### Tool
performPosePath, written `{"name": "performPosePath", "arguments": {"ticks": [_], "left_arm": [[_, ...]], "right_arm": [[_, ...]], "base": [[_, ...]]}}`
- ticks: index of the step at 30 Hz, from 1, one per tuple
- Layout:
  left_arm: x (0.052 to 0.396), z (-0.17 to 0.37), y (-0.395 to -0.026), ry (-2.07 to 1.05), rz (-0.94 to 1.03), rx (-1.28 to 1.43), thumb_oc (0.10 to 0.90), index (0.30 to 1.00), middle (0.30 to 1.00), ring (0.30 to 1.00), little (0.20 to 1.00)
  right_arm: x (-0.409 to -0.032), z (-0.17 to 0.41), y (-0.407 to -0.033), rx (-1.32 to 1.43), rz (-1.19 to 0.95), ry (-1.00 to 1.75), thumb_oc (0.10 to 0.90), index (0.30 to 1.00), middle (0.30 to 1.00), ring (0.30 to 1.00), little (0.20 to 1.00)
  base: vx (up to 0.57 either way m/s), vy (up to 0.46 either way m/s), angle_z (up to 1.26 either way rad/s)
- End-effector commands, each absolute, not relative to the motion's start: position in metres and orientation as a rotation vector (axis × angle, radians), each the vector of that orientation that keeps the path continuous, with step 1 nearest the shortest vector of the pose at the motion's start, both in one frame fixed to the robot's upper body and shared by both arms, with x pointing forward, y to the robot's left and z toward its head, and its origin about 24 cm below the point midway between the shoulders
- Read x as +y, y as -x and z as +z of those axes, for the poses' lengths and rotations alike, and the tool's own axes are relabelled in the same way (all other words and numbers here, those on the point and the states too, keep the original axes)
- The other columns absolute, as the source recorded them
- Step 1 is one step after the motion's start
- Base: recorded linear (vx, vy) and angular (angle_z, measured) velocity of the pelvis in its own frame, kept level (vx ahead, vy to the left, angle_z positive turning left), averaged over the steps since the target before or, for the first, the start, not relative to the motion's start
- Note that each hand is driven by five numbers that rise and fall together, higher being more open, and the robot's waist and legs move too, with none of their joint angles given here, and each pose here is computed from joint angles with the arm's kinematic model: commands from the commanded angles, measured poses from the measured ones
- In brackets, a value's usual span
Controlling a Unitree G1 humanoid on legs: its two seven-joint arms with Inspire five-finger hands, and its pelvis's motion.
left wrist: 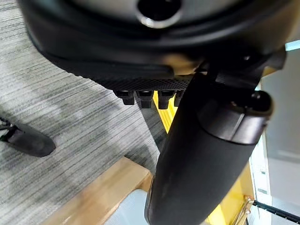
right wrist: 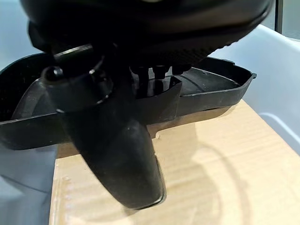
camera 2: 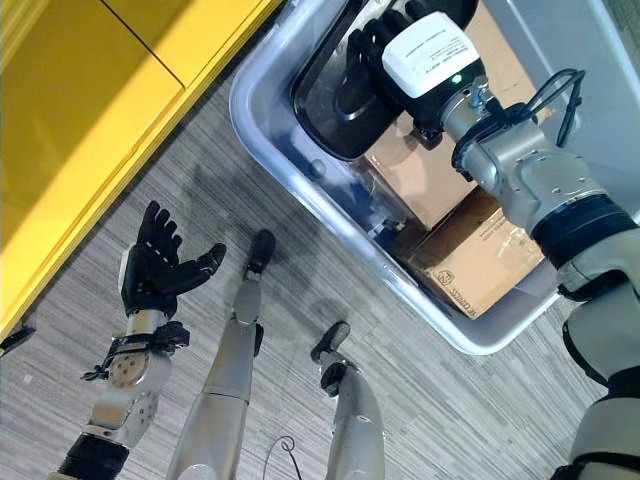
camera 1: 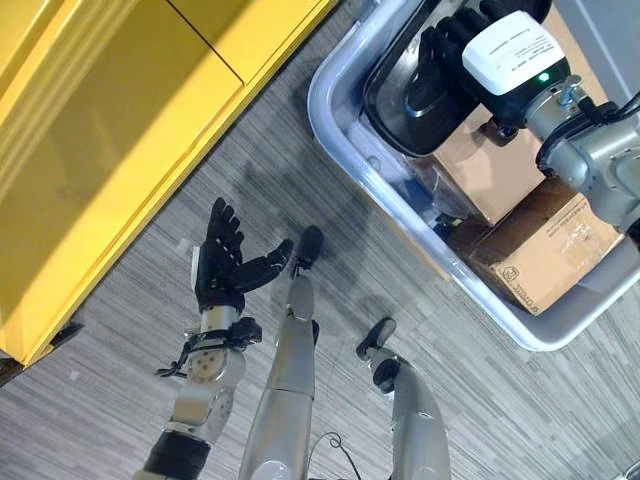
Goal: Move parts from the plastic box to the shelf.
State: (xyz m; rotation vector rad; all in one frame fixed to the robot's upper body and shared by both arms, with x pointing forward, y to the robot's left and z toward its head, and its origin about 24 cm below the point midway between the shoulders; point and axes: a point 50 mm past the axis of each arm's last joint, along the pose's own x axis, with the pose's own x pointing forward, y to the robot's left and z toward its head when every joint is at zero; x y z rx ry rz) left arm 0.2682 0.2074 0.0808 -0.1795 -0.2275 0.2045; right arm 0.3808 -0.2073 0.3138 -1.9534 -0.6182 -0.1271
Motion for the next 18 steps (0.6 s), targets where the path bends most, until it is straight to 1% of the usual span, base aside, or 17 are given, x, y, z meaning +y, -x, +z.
{"name": "performPosePath", "arguments": {"ticks": [1, 11, 15, 18], "left_arm": [[0.202, 0.125, -0.270, 0.239, 0.152, -0.459, 0.900, 1.000, 1.000, 1.000, 1.000], [0.196, 0.121, -0.274, 0.247, 0.126, -0.430, 0.900, 1.000, 1.000, 1.000, 1.000], [0.196, 0.121, -0.276, 0.238, 0.108, -0.424, 0.900, 1.000, 1.000, 1.000, 1.000], [0.196, 0.114, -0.277, 0.228, 0.101, -0.390, 0.900, 1.000, 1.000, 1.000, 1.000]], "right_arm": [[-0.202, 0.314, -0.396, -0.564, -0.189, 2.014, 0.400, 0.300, 0.300, 0.300, 0.300], [-0.189, 0.299, -0.389, -0.643, -0.100, 1.961, 0.400, 0.300, 0.300, 0.300, 0.300], [-0.193, 0.297, -0.385, -0.642, -0.090, 1.947, 0.400, 0.300, 0.300, 0.300, 0.300], [-0.199, 0.285, -0.380, -0.627, -0.044, 1.954, 0.400, 0.300, 0.300, 0.300, 0.300]], "base": [[0.01, 0.003, 0.05], [0.00, 0.001, 0.02], [-0.07, 0.052, 0.08], [-0.06, 0.055, 0.02]]}}
